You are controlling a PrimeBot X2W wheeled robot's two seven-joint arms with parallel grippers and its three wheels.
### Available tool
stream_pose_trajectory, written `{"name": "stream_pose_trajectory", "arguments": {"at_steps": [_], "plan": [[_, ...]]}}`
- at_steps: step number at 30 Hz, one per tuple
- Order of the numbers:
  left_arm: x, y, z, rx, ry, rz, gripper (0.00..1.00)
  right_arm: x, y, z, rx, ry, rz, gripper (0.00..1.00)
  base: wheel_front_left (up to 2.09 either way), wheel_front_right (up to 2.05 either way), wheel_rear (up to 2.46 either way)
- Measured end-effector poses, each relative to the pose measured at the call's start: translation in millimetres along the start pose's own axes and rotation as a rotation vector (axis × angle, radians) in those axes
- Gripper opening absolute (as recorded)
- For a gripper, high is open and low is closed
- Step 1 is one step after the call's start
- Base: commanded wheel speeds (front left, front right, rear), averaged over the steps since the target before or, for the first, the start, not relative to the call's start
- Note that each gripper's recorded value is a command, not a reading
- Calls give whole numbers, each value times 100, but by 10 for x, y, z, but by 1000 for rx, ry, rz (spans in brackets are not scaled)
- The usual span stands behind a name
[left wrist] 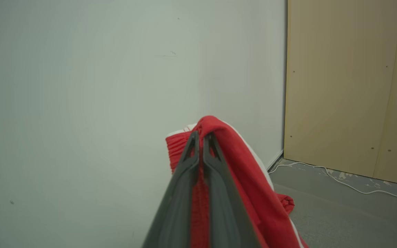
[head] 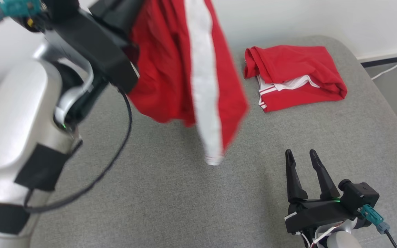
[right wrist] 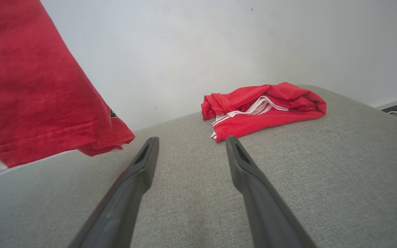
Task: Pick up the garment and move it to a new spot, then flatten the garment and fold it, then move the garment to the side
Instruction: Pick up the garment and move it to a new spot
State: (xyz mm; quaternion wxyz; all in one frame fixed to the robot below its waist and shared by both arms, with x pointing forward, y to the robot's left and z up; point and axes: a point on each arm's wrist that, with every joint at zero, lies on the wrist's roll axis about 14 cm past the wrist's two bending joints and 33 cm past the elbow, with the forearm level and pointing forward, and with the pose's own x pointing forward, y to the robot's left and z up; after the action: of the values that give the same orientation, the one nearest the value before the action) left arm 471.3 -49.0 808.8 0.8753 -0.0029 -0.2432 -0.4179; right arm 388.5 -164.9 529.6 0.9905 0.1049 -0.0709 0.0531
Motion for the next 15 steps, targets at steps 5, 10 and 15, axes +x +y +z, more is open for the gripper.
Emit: {"name": "stream_pose_trajectory", "arguments": {"at_steps": [5,10,15], "plan": [[-124,-123,-325,-54,42,-16,0,10,-51,-35,-5,9,-14,100,0,0,0],[-489,-167,-858,-111,164,19,0,61,3,-87,-9,20,6,100,0,0,0],[-929,-96,-1263,-155,256,102,0,136,108,-158,-13,35,41,100,0,0,0]]}}
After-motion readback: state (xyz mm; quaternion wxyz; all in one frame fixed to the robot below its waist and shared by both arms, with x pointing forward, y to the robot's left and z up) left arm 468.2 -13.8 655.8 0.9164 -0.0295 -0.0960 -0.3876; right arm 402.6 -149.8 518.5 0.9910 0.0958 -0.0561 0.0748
